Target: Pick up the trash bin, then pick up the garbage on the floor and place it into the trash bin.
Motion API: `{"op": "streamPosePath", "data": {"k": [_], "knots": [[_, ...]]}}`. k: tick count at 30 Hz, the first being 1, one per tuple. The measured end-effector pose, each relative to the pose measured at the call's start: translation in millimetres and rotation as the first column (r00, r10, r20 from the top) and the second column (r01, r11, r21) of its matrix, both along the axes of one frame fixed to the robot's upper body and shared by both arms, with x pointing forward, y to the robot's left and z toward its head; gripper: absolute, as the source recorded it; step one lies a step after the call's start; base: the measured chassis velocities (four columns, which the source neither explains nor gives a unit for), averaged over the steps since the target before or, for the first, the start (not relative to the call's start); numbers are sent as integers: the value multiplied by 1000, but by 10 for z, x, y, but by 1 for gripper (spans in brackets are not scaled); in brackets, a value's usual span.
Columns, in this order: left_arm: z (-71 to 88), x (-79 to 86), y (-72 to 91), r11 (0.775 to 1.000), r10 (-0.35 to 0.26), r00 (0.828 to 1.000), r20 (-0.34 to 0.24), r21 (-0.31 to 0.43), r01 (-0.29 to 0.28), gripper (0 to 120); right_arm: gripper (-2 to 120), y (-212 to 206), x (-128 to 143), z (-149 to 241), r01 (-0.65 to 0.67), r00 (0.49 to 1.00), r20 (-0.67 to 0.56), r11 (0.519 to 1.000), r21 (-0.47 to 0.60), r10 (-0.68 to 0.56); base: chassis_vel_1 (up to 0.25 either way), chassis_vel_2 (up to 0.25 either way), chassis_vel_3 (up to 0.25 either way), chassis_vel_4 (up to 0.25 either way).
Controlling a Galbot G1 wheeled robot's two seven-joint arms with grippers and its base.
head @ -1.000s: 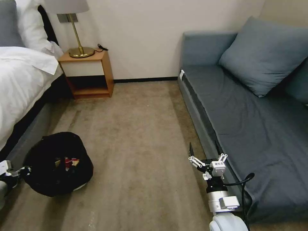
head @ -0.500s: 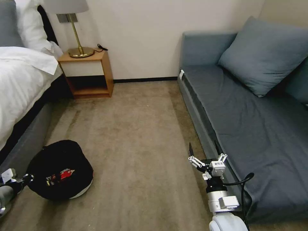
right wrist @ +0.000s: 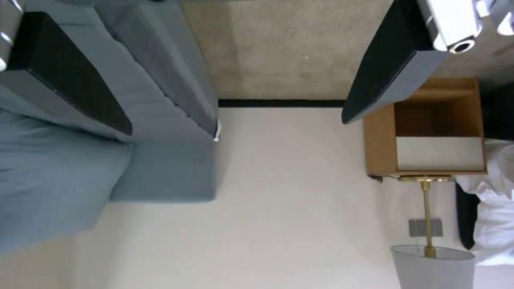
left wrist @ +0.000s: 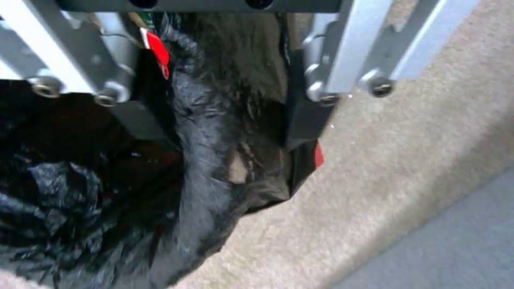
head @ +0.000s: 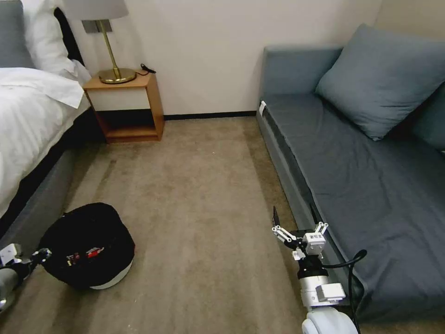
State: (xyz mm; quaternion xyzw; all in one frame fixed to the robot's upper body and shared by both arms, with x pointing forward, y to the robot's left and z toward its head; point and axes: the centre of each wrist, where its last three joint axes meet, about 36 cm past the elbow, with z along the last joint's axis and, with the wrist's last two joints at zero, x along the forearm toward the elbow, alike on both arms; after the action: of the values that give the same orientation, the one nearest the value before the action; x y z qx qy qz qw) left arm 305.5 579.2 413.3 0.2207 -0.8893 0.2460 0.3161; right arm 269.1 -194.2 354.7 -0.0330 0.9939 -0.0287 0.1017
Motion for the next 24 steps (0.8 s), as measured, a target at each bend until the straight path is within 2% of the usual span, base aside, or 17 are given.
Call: {"op": "streamPosePath", "data": {"k": [1, 4, 7, 8, 9, 11, 12, 13, 15, 17, 18, 20, 21, 22, 23, 24], "knots": [[47, -18, -2, 1000, -3, 1000, 9, 8, 3, 54, 100, 0, 0, 0, 0, 1000, 0, 1000, 0, 0, 0, 0, 0, 0], [137, -81, -20, 1000, -11, 1000, 25, 27, 10, 63, 100, 0, 0, 0, 0, 1000, 0, 1000, 0, 0, 0, 0, 0, 0], [178, -161, -69, 996, -32, 999, 8, 79, 31, 77, 100, 0, 0, 0, 0, 1000, 0, 1000, 0, 0, 0, 0, 0, 0], [178, -161, -69, 996, -32, 999, 8, 79, 31, 77, 100, 0, 0, 0, 0, 1000, 0, 1000, 0, 0, 0, 0, 0, 0], [184, -214, -91, 993, -47, 999, -12, 112, 48, 81, 100, 0, 0, 0, 0, 1000, 0, 1000, 0, 0, 0, 0, 0, 0], [193, -272, -100, 986, -56, 998, -9, 160, 56, 90, 100, 0, 0, 0, 0, 1000, 0, 1000, 0, 0, 0, 0, 0, 0], [200, -303, -114, 978, -63, 998, 24, 200, 57, 95, 100, 0, 0, 0, 0, 1000, 0, 1000, 0, 0, 0, 0, 0, 0], [200, -303, -114, 978, -63, 998, 24, 200, 57, 95, 100, 0, 0, 0, 0, 1000, 0, 1000, 0, 0, 0, 0, 0, 0], [228, -349, -189, 956, -100, 988, 122, 288, 61, 99, 100, 0, 0, 0, 0, 1000, 0, 1000, 0, 0, 0, 0, 0, 0], [259, -382, -363, 911, -180, 950, 257, 407, 62, 100, 100, 1, 1, 0, 0, 1000, 0, 1000, 0, 0, 0, 0, 0, 0], [259, -382, -363, 911, -180, 950, 257, 407, 62, 100, 100, 1, 1, 0, 0, 1000, 0, 1000, 0, 0, 0, 0, 0, 0], [289, -400, -705, 886, -283, 891, 356, 453, 100, 100, 100, 0, 1, 0, 0, 1000, 0, 1000, 0, 0, 0, 0, 0, 0], [276, -401, -986, 879, -338, 849, 407, 459, 130, 100, 100, 1, 1, 0, 0, 1000, 0, 1000, 0, 0, 0, 0, 0, 0], [248, -402, -1263, 873, -381, 814, 439, 462, 159, 100, 100, 0, 1, 0, 0, 1000, 0, 1000, 0, 0, 0, 0, 0, 0], [248, -402, -1263, 873, -381, 814, 439, 462, 159, 100, 100, 0, 1, 0, 0, 1000, 0, 1000, 0, 0, 0, 0, 0, 0], [240, -404, -1389, 870, -398, 798, 452, 463, 172, 100, 100, 1, 0, 0, -1, 1000, 0, 1000, 0, 1, 0, 0, 0, 0]]}}
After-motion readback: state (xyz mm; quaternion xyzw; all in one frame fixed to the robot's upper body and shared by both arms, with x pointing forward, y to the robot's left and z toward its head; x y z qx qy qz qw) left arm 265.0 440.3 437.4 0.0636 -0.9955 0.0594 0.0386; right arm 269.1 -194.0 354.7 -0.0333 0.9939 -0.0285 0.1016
